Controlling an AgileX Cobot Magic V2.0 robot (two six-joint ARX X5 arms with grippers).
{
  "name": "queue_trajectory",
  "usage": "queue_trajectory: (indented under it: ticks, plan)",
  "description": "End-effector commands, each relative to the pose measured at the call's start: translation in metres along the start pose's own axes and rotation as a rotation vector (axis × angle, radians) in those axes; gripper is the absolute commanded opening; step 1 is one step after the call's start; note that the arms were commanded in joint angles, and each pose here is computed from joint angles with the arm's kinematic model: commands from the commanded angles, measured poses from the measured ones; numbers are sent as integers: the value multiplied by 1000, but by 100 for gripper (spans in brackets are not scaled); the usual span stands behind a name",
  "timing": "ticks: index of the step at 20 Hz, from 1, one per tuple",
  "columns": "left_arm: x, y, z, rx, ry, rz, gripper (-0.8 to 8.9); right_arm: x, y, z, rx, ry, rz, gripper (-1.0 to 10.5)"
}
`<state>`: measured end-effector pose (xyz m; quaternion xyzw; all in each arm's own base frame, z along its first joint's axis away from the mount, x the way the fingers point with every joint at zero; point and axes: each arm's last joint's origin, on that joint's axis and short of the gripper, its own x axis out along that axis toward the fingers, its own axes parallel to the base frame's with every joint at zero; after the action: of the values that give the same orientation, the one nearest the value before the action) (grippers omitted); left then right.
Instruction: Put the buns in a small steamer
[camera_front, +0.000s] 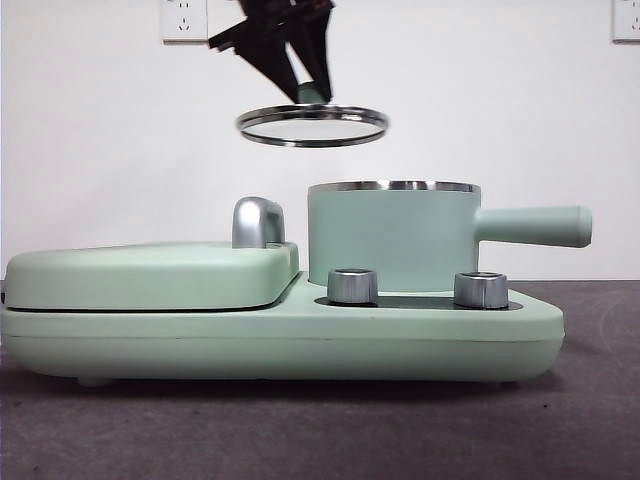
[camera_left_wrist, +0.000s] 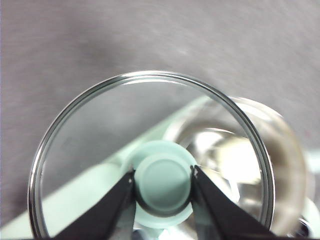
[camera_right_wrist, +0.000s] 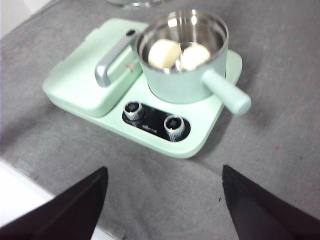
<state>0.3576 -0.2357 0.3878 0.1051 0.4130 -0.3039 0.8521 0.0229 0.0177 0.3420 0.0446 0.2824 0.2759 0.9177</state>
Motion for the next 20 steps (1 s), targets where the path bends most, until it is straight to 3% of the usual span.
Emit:
queue_trajectory:
  ticks: [1,9,20]
  plan:
    - [-5,-19,7,72,-52,-28,15,-4,-2,-7,12,-38,16,360]
    - [2,-65,5,177,-47,-98,15,-5,-2,-9,-7,-54,22,360]
    - [46,-64,0,189,29,-96,15,-5,-2,-9,-7,-53,24,360]
